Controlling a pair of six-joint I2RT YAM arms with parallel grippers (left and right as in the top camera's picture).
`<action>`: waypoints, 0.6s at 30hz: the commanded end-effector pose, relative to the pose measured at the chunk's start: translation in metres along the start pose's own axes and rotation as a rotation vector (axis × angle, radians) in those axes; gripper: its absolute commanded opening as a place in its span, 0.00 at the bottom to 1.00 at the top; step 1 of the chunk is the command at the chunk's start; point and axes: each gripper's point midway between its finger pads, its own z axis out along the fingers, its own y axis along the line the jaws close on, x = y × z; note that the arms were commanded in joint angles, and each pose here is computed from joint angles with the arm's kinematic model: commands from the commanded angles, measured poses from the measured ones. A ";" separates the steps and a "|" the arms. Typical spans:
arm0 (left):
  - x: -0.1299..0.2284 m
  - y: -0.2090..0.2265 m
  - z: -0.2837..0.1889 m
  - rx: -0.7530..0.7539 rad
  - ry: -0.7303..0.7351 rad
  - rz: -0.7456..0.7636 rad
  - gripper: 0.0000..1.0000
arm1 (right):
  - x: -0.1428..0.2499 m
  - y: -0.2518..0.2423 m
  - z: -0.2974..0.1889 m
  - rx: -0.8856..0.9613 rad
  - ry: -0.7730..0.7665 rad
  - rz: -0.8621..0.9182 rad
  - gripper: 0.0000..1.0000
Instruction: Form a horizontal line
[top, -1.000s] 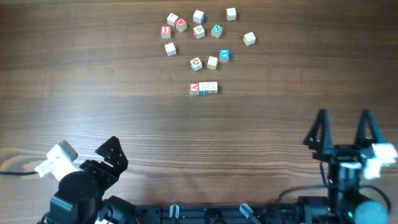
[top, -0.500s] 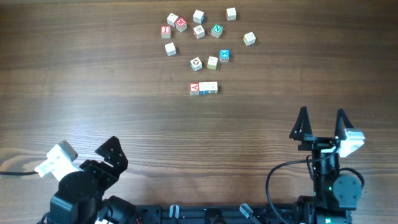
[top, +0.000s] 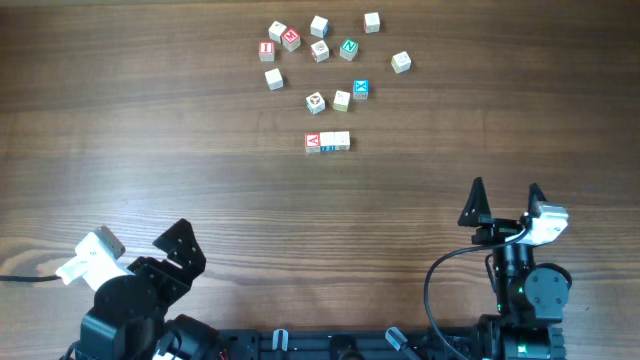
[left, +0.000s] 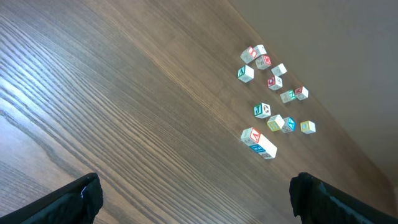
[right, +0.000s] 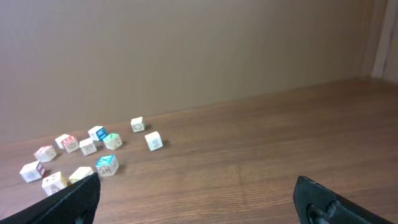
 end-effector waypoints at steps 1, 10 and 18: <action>0.000 0.001 0.000 0.000 -0.003 0.007 1.00 | -0.002 0.004 -0.001 -0.023 -0.008 -0.018 1.00; 0.000 0.001 0.000 0.000 -0.003 0.007 1.00 | -0.002 0.004 -0.001 -0.024 -0.009 -0.018 1.00; 0.000 0.001 0.000 0.000 -0.003 0.007 1.00 | -0.002 0.004 -0.001 -0.023 -0.009 -0.018 1.00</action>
